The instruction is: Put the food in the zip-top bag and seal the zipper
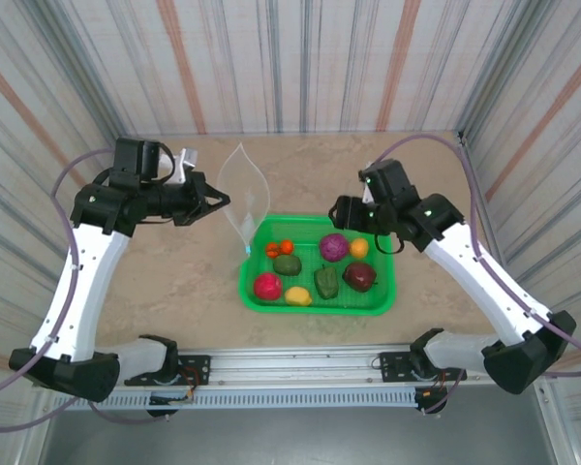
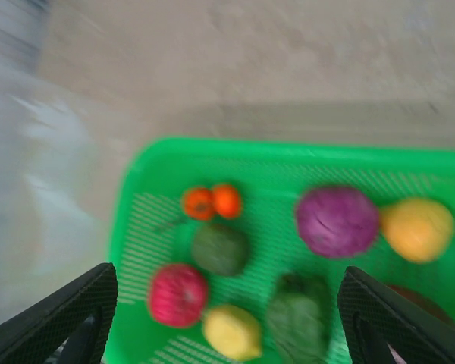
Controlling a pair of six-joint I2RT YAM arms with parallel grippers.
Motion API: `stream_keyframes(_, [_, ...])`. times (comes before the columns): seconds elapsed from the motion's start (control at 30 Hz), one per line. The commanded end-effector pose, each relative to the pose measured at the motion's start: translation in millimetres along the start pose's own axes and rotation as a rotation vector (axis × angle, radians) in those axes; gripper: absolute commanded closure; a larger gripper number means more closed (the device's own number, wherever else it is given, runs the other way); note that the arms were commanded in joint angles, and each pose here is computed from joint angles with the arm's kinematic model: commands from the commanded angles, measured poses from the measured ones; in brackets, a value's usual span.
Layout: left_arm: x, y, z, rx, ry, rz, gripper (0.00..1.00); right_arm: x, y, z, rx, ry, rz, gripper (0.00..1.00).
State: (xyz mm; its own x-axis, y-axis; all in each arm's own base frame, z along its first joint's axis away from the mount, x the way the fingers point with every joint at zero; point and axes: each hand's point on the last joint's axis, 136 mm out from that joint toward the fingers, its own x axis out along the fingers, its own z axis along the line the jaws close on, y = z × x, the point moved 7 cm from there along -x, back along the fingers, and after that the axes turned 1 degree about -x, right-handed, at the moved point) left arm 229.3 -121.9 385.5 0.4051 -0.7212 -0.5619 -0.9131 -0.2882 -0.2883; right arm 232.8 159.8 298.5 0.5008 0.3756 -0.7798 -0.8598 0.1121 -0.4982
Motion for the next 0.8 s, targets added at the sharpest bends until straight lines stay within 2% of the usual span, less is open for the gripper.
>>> stream_keyframes(0.0, [3,0,-5,0.021,0.075,0.028,1.00,23,40,-41,0.019,0.229,0.164,0.15])
stream_keyframes(0.17, [10,-7,-2,0.029,0.075,0.000,1.00,45,78,-69,0.053,0.349,0.275,0.14])
stream_keyframes(0.27, [16,-9,0,0.027,0.090,0.010,1.00,59,90,-77,0.054,0.348,0.319,0.12])
stream_keyframes(0.37, [20,-10,1,0.023,0.105,0.022,1.00,73,88,-74,0.056,0.317,0.325,0.06])
stream_keyframes(0.5, [21,-11,1,0.033,0.113,0.020,1.00,91,79,-66,0.031,0.292,0.336,0.05])
stream_keyframes(0.77, [22,-4,4,0.021,0.131,0.032,1.00,123,89,-79,-0.006,0.375,0.403,0.07])
